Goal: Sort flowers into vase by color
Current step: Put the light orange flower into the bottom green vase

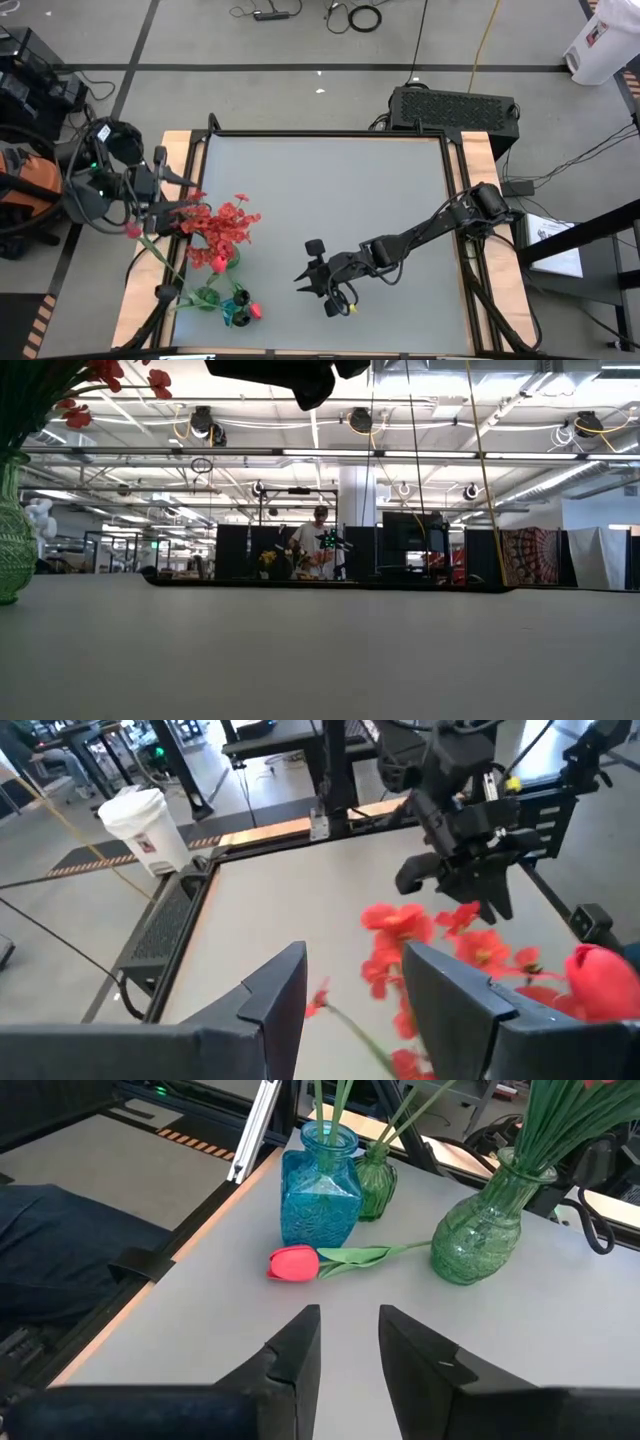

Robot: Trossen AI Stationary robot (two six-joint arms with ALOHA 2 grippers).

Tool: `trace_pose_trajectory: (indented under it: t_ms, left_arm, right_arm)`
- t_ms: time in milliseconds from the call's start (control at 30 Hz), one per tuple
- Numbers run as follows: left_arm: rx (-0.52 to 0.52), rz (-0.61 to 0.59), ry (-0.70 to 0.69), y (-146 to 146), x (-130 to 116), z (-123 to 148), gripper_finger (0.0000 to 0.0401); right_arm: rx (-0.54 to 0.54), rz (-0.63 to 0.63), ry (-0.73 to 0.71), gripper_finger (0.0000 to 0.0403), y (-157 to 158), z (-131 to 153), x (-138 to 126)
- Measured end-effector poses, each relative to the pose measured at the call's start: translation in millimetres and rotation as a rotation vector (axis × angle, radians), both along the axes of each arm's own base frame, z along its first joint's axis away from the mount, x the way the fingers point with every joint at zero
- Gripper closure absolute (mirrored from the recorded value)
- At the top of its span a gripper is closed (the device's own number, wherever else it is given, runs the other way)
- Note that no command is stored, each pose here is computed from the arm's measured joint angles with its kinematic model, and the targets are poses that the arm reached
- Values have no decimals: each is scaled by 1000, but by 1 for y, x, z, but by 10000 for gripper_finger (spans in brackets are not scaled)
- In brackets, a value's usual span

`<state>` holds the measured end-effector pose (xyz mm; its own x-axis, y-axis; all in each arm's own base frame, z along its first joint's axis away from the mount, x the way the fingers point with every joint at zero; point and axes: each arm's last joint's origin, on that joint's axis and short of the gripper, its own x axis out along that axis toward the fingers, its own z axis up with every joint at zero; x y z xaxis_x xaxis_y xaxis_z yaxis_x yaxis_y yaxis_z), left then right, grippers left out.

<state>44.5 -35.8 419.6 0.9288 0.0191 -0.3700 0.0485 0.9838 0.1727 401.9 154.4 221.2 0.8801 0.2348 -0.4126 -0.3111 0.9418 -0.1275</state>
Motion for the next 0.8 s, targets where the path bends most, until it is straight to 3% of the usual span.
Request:
trace_pose_trajectory:
  t_ms: [233,567,800]
  left_arm:
    - [-37,1,-18,35,-17,-3,228]
    - [-221,18,-58,101,-49,-20,228]
    - [-309,-53,-97,140,-69,-37,228]
  right_arm:
    - [1,-1,0,307,0,0,0]
    - [3,-2,0,307,0,0,0]
    - [15,-2,-33,307,0,4,1]
